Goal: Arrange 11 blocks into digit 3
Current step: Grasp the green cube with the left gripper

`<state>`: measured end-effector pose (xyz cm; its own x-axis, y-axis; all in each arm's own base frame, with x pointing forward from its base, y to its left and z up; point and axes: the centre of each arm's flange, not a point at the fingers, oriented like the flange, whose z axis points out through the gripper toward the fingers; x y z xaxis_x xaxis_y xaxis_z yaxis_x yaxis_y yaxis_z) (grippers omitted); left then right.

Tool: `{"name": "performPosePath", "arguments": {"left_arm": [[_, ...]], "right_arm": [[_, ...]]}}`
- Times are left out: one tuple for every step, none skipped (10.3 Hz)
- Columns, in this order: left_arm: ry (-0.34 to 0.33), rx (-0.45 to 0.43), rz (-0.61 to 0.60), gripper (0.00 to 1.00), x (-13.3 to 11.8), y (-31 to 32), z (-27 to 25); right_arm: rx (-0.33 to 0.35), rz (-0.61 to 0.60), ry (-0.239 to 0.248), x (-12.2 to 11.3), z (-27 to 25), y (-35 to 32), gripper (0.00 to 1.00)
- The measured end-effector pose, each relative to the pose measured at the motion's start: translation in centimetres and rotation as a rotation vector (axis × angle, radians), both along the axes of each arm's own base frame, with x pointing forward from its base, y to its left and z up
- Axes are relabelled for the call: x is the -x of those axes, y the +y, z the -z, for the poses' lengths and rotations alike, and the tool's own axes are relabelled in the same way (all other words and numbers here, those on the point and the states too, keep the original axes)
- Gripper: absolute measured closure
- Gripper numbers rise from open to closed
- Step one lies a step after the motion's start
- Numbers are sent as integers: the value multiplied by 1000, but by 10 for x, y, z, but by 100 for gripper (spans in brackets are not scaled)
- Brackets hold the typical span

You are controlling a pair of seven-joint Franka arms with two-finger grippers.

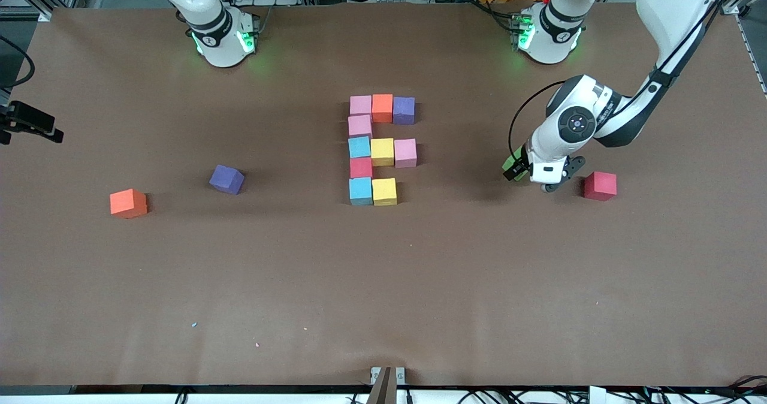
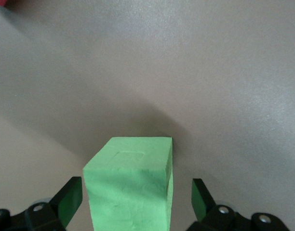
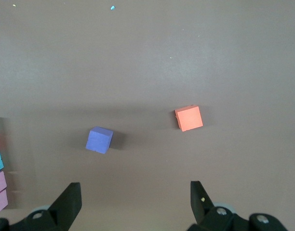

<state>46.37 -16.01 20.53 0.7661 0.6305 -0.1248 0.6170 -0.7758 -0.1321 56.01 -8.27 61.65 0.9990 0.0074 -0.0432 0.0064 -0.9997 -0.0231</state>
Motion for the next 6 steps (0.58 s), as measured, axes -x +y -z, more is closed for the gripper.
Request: {"name": "performPosePath", "arguments": {"left_arm": [[4, 2, -2, 0, 0, 1, 2], [6, 4, -3, 0, 0, 1, 3], [8, 7, -3, 1, 1, 1, 4], [9, 9, -4, 14, 1, 1, 4], [8, 10, -9, 28, 0, 1, 4], [3, 8, -29, 40, -1, 0, 3]], "right_arm": [[0, 0, 0, 0, 0, 0, 0], [0, 0, 0, 0, 0, 0, 0], [0, -1, 0, 0, 0, 0, 0], [0, -1, 0, 0, 0, 0, 0], [0, -1, 0, 0, 0, 0, 0], [0, -1, 0, 0, 0, 0, 0]]}}
